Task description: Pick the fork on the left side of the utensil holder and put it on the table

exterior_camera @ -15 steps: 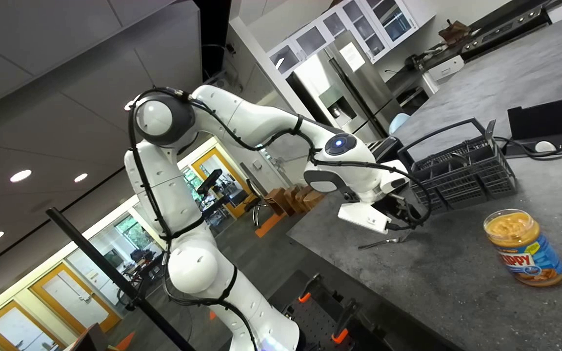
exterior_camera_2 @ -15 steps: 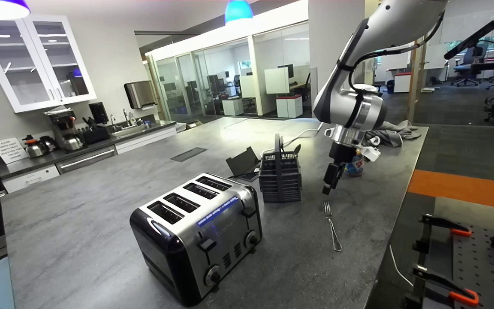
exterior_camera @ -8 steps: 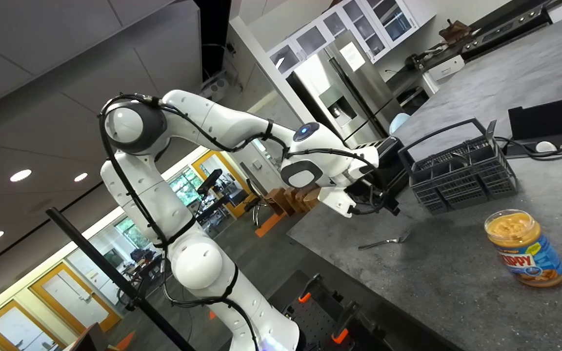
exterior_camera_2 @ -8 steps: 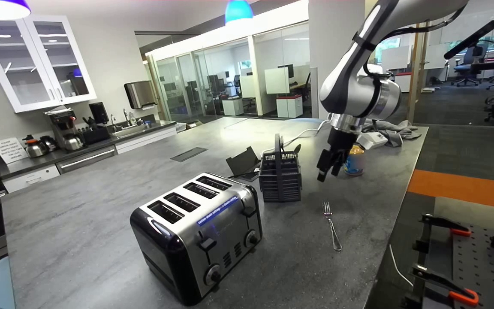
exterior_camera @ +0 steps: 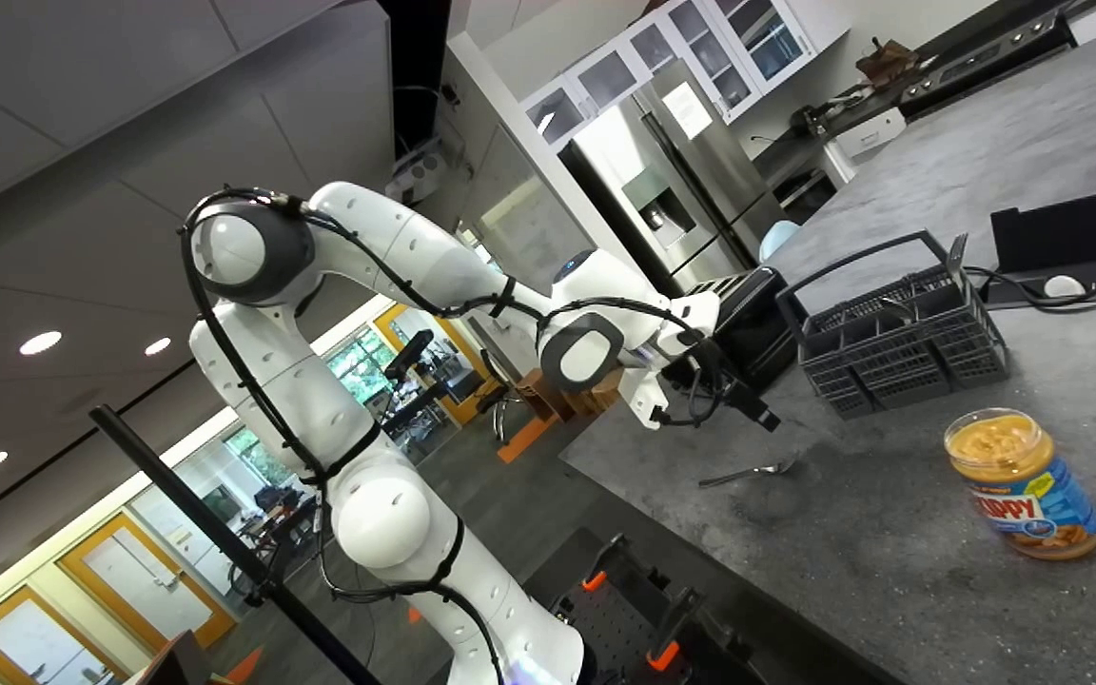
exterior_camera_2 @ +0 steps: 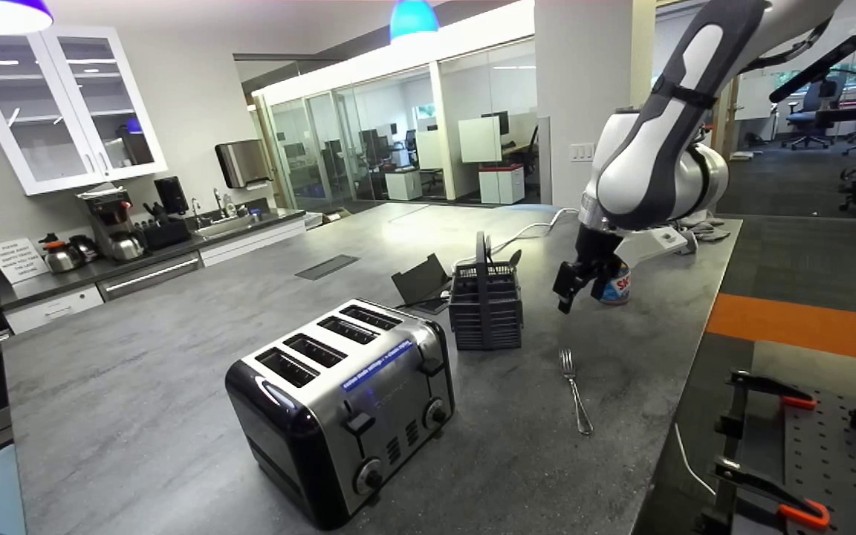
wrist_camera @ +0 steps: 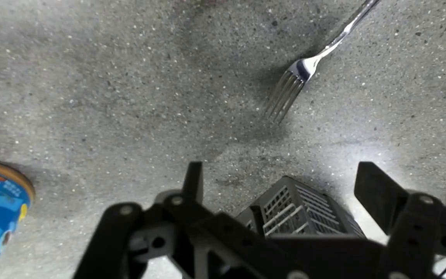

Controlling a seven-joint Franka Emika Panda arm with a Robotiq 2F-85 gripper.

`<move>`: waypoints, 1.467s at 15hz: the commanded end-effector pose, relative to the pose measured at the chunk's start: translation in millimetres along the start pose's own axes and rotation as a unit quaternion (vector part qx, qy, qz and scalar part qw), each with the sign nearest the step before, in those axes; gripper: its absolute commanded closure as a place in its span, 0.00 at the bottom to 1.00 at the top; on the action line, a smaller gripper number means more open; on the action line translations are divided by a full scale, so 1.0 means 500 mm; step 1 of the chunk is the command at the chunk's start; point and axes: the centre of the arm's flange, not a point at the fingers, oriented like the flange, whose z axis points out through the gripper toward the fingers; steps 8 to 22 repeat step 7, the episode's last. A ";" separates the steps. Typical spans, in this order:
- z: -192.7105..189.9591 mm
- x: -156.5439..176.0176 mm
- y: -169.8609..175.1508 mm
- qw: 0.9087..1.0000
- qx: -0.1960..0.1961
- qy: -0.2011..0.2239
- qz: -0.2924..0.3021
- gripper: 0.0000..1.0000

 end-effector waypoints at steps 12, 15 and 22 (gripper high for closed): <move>-0.001 0.002 0.003 1.000 -0.007 0.000 0.006 0.00; -0.001 0.002 0.003 1.000 -0.007 0.000 0.006 0.00; -0.001 0.002 0.003 1.000 -0.007 0.000 0.006 0.00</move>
